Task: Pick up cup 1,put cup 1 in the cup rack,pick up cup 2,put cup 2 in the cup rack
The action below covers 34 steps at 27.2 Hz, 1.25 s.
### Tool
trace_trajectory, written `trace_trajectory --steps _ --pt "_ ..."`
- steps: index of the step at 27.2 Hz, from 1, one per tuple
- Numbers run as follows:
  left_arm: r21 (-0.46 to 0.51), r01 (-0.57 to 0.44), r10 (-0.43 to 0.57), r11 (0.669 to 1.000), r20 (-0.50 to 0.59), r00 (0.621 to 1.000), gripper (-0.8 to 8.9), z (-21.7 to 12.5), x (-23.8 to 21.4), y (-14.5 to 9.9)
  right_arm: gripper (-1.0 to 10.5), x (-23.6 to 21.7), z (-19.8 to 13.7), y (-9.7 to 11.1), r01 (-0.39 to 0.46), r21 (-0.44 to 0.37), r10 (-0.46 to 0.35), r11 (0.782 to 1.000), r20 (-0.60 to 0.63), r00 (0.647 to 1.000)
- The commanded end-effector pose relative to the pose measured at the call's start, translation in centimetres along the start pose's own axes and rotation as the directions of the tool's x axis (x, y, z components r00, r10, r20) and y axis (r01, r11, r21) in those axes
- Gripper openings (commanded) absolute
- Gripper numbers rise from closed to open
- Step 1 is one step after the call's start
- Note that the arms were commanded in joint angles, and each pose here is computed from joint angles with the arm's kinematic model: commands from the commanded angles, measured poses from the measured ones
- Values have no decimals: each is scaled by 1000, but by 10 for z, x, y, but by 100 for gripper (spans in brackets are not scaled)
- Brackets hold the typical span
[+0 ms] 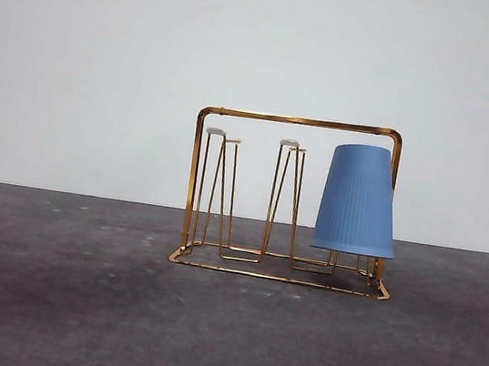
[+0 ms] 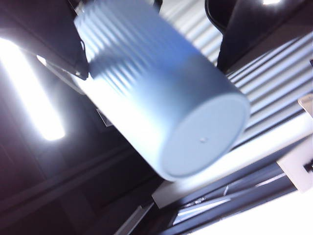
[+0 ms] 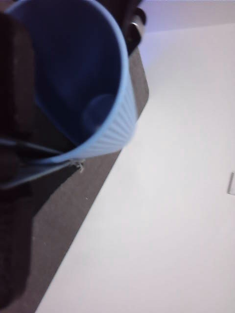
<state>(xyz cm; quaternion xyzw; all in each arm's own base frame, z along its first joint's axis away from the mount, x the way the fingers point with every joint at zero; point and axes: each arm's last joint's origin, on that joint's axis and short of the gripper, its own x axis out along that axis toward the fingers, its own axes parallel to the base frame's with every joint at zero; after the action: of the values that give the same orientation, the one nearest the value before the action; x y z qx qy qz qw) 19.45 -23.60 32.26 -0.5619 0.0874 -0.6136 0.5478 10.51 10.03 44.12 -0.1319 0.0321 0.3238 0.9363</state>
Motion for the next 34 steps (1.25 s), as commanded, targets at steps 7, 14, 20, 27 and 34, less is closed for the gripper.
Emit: trace_trajectory --steps 7,14,20,27,34 --pt "33 12 -14 999 56 998 439 11 -4 0 -13 13 -17 7 -44 -12 43 999 -74 996" --pt "36 5 -7 999 57 998 420 13 -5 1 -12 13 -16 7 -42 -11 41 999 -69 997" --pt "36 3 -4 999 50 999 172 12 -5 1 -12 19 -18 8 -47 -14 46 999 -93 995" --pt "35 7 -7 999 20 1000 -12 11 -5 1 11 22 -19 9 -57 -10 56 998 -101 993" --pt "55 0 0 998 -2 1000 -7 18 -8 3 193 15 -20 8 -52 29 55 998 -118 991"
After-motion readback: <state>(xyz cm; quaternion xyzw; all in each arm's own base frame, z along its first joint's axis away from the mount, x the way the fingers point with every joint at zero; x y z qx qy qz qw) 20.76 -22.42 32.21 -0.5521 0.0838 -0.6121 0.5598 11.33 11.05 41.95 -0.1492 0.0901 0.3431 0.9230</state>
